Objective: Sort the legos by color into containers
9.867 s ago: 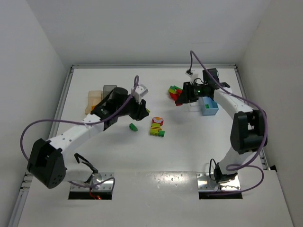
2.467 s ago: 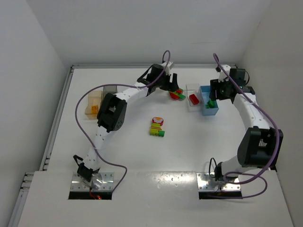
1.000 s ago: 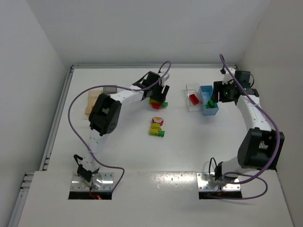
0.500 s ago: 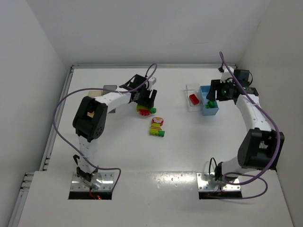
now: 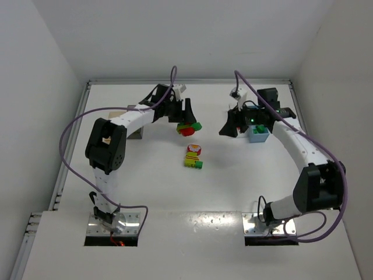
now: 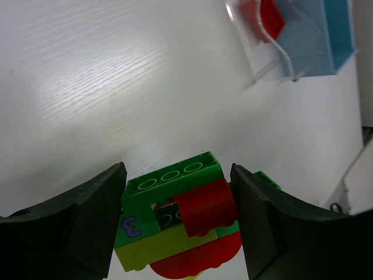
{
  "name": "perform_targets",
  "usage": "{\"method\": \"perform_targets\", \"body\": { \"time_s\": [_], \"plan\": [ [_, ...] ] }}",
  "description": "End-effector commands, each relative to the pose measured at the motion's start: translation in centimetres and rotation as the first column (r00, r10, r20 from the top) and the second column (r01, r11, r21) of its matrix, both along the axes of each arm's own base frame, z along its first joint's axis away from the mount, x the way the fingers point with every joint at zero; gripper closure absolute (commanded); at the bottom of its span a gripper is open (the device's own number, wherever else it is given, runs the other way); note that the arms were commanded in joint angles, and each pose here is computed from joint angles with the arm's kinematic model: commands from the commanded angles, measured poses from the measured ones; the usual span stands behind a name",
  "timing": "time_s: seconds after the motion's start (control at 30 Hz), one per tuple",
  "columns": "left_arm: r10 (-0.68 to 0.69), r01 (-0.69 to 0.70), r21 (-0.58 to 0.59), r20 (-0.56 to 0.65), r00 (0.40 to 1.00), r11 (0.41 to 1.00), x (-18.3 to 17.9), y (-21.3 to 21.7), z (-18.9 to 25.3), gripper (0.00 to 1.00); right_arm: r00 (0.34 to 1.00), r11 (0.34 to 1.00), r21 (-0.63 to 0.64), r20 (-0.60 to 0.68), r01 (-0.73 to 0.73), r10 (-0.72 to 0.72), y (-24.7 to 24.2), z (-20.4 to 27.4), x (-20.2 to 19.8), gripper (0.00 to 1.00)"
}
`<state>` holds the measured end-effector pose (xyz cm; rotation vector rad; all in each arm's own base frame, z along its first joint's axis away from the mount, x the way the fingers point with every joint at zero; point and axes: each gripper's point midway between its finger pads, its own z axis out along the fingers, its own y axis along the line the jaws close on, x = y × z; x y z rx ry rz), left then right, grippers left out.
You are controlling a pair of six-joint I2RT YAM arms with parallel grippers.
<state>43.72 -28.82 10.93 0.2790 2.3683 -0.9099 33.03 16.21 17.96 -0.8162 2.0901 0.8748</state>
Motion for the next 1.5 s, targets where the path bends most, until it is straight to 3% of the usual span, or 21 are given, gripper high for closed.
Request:
{"method": "perform_targets", "body": {
  "time_s": [0.0,0.17,0.27,0.33,0.5,0.53,0.73,0.77,0.93,1.1,1.23,1.47],
  "plan": [
    [-0.042,0.048,-0.210,0.032,0.999,0.977,-0.2,-1.8,6.7,1.00,0.984,0.987,0.014,0.080,-0.162,0.161,2.3,1.0,-0.6,0.39],
    [-0.051,0.044,-0.276,-0.018,0.999,0.960,-0.7,-2.0,7.0,1.00,0.935,0.945,-0.216,0.203,-0.247,0.291,4.8,-0.6,-0.5,0.39],
    [-0.029,0.011,-0.286,-0.056,0.998,0.958,-0.7,-1.6,6.6,1.00,0.881,0.921,-0.354,0.369,-0.162,0.296,4.9,0.0,1.1,0.39],
    [-0.028,0.006,-0.279,-0.077,0.997,0.960,-1.0,-1.5,6.0,1.00,0.808,0.924,-0.364,0.507,-0.114,0.299,5.4,1.7,1.4,0.39],
    [0.051,-0.056,-0.123,-0.049,0.998,0.991,-0.4,-0.5,5.0,1.00,0.673,0.879,-0.465,0.617,-0.106,0.407,6.3,1.8,-0.1,0.39],
    [0.065,-0.069,-0.094,-0.044,0.997,0.993,-0.3,-0.1,4.9,1.00,0.603,0.867,-0.488,0.663,-0.101,0.443,7.2,2.5,-0.2,0.39],
    [0.171,-0.169,0.053,-0.047,0.984,0.984,0.2,1.6,3.5,1.00,0.438,0.794,-0.607,0.704,-0.037,0.559,8.4,1.5,-1.2,0.40],
    [0.211,-0.205,0.079,-0.066,0.975,0.975,0.2,2.2,3.3,1.00,0.384,0.779,-0.626,0.710,-0.039,0.590,9.1,1.4,-1.8,0.40],
    [0.298,-0.290,0.096,-0.074,0.952,0.952,0.6,2.1,4.1,1.00,0.302,0.755,-0.655,0.722,0.012,0.622,10.5,0.5,-2.1,0.40],
    [0.335,-0.325,0.114,-0.092,0.938,0.939,0.1,1.7,3.7,1.00,0.200,0.751,-0.638,0.769,0.173,0.608,12.2,1.0,-0.9,0.40],
    [0.330,-0.319,0.107,-0.103,0.939,0.942,-0.4,0.8,4.0,1.00,0.159,0.740,-0.640,0.769,0.206,0.620,13.3,0.4,-0.6,0.40],
    [0.309,-0.300,0.092,-0.116,0.944,0.950,-0.4,0.3,4.3,1.00,0.150,0.716,-0.670,0.742,0.195,0.654,14.1,-1.4,-0.4,0.41]
  ]
}}
